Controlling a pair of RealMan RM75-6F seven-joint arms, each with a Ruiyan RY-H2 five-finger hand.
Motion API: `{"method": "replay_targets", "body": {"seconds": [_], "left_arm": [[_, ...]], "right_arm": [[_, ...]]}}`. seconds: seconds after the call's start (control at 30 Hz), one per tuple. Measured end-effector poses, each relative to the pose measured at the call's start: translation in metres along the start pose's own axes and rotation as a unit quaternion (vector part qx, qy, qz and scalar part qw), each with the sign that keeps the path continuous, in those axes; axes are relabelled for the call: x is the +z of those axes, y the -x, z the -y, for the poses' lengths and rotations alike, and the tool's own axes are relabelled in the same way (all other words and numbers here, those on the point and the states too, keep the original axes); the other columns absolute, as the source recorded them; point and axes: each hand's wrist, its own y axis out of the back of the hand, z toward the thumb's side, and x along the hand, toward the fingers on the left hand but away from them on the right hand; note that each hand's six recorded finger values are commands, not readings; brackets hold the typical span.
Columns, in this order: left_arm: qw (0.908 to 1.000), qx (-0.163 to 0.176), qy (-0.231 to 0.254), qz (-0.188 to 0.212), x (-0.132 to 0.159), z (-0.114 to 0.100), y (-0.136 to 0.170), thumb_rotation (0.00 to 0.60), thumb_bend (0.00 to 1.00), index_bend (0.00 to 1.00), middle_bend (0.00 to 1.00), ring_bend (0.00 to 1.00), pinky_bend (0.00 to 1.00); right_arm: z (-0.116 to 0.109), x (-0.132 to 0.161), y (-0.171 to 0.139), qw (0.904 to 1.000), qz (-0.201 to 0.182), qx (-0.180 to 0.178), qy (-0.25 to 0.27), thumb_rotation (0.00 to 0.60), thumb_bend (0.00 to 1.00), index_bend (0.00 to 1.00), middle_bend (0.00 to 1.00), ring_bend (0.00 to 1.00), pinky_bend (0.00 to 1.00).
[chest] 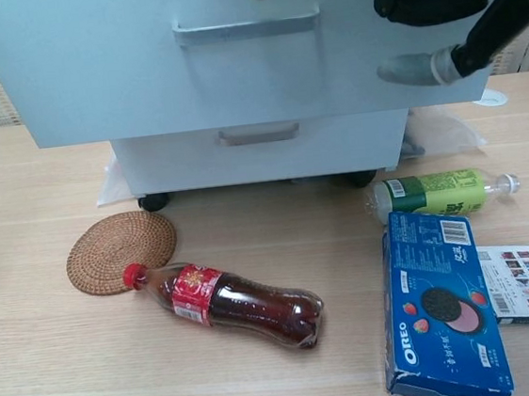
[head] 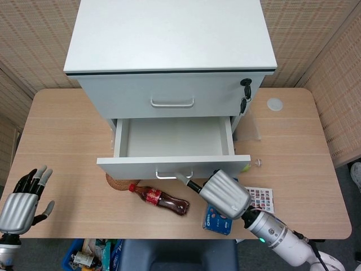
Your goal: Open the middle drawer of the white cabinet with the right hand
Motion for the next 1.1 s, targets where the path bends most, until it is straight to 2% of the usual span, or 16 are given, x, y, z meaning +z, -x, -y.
{"method": "replay_targets", "body": {"seconds": [0.27, 0.43, 0.57, 0.8, 0.93, 1.0, 1.1], "left_arm": [[1.0, -0.001, 0.001, -0.002, -0.001, 0.001, 0.001, 0.6, 0.34, 0.02, 0.0, 0.02, 0.13], [1.0, -0.001, 0.002, -0.002, -0.001, 0.0, 0.0, 0.6, 0.34, 0.02, 0.0, 0.02, 0.13], [1.0, 0.001, 0.003, -0.003, -0.003, 0.0, 0.0, 0.6, 0.34, 0.02, 0.0, 0.02, 0.13], [1.0, 0.003, 0.005, -0.004, -0.005, -0.001, -0.003, 0.6, 0.34, 0.02, 0.0, 0.02, 0.13], [1.0, 0.002, 0.008, 0.0, -0.003, 0.0, -0.005, 0.6, 0.34, 0.02, 0.0, 0.02, 0.13], [0.9999, 0.002, 0.01, 0.001, -0.002, 0.0, -0.005, 0.6, 0.34, 0.02, 0.0, 0.02, 0.13], [0.9999, 0.001, 0.014, 0.001, -0.002, 0.002, -0.006, 0.6, 0.34, 0.02, 0.0, 0.02, 0.13]], "right_arm": [[0.003, -0.003, 0.002, 1.0, 0.005, 0.007, 0.002, 0.6, 0.33, 0.13, 0.87, 0.89, 0.85], [-0.007, -0.006, -0.008, 0.9998, 0.012, -0.018, 0.004, 0.6, 0.33, 0.14, 0.85, 0.89, 0.85], [-0.017, -0.017, -0.027, 0.9985, 0.036, -0.041, 0.003, 0.6, 0.33, 0.16, 0.84, 0.88, 0.85], [-0.029, -0.047, -0.088, 0.9899, 0.121, -0.074, 0.006, 0.6, 0.33, 0.23, 0.83, 0.87, 0.85], [-0.034, -0.07, -0.133, 0.9773, 0.189, -0.094, 0.017, 0.6, 0.33, 0.25, 0.83, 0.84, 0.85], [-0.031, -0.08, -0.151, 0.9712, 0.217, -0.096, 0.024, 0.6, 0.33, 0.25, 0.81, 0.82, 0.85], [-0.018, -0.099, -0.175, 0.9624, 0.258, -0.079, 0.031, 0.6, 0.33, 0.25, 0.75, 0.77, 0.84]]}}
